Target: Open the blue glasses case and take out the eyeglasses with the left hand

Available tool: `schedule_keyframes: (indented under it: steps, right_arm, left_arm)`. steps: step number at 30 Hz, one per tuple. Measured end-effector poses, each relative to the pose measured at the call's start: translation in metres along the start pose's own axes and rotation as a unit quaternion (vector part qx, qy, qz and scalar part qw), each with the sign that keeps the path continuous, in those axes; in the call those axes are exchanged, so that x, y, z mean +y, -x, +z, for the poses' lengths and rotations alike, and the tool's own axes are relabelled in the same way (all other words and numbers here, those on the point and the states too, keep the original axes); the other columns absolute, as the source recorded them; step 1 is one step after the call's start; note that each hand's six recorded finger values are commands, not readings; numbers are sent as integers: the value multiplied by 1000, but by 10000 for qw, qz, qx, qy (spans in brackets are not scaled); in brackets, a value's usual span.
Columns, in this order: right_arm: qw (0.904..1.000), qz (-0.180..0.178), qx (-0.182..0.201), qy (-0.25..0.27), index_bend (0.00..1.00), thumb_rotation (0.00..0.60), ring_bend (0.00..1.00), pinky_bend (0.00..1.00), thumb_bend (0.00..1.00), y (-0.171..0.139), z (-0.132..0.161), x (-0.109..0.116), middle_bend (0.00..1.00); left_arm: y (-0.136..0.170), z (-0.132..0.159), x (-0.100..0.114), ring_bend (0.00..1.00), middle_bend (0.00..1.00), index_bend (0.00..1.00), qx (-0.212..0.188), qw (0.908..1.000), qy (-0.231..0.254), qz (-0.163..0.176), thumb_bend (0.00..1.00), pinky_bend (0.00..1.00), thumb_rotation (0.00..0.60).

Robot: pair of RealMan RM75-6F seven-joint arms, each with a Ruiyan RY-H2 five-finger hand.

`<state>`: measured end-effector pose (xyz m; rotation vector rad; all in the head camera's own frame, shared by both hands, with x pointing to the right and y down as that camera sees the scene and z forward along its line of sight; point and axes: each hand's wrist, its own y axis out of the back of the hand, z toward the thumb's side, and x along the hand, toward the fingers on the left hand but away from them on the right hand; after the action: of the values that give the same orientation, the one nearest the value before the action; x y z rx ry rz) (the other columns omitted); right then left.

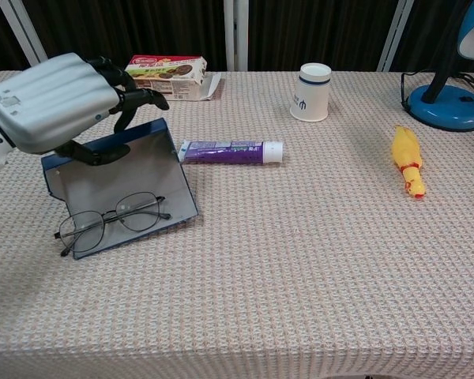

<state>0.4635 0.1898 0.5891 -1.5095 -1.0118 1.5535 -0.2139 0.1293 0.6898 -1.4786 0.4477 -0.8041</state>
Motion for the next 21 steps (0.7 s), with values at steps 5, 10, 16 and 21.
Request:
schedule_keyframes:
  steps: [5, 10, 16, 21]
  right_arm:
    - [10000, 16, -2, 2, 0, 600, 0, 0, 240, 1, 0, -1, 0]
    - [10000, 28, -7, -2, 0, 600, 0, 0, 240, 1, -1, -1, 0]
    - [10000, 43, -14, -9, 0, 600, 0, 0, 240, 1, -1, -2, 0]
    - [10000, 58, -21, -8, 0, 600, 0, 0, 240, 1, -1, -3, 0]
  left_arm:
    - [-2, -8, -6, 290, 650, 216, 150, 9997, 132, -152, 364, 252, 600]
    - [-3, -18, -16, 185, 381, 133, 339, 9984, 239, -390, 354, 234, 600]
    - [-2, -31, -25, 56, 138, 77, 632, 9955, 281, -647, 339, 174, 600]
    - [0, -39, -30, 45, 118, 73, 975, 9901, 565, -834, 316, 166, 600]
